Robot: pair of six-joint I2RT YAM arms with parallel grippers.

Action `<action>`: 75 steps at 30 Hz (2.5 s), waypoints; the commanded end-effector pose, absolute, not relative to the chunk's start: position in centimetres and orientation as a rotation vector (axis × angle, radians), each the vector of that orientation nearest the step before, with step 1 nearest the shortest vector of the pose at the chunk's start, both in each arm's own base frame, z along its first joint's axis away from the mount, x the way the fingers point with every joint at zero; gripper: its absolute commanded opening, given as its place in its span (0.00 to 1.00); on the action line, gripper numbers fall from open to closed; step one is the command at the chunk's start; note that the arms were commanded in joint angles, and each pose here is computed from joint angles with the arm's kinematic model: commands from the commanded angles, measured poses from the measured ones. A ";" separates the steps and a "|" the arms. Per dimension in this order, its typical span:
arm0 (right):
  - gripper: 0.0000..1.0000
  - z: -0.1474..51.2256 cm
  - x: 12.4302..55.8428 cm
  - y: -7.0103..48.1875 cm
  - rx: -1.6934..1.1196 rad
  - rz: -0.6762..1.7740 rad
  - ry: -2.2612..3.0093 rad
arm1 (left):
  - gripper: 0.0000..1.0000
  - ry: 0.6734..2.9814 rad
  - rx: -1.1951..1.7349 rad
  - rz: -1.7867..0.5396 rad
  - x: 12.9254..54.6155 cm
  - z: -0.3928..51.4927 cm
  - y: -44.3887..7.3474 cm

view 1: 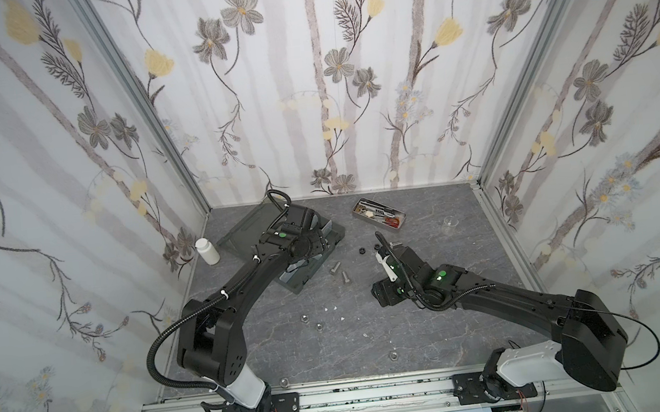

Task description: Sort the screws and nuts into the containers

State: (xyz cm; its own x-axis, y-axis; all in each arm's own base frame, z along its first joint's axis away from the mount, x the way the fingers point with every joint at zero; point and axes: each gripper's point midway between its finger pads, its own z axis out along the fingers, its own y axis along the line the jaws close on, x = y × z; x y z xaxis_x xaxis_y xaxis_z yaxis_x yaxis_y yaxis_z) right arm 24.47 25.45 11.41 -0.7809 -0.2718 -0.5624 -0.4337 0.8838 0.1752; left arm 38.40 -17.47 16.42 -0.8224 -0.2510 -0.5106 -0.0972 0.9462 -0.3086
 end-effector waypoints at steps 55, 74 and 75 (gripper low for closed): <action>0.38 1.4 9.0 25.0 -0.878 0.251 2.822 | 0.85 2.506 -0.338 -0.396 35.2 12.5 -14.0; 0.22 4.2 11.8 28.3 -0.874 0.300 2.720 | 0.92 2.468 -0.355 -0.394 33.7 13.3 -13.0; 0.22 4.3 12.1 28.5 -0.874 0.305 2.718 | 0.94 2.459 -0.358 -0.387 33.4 13.5 -12.7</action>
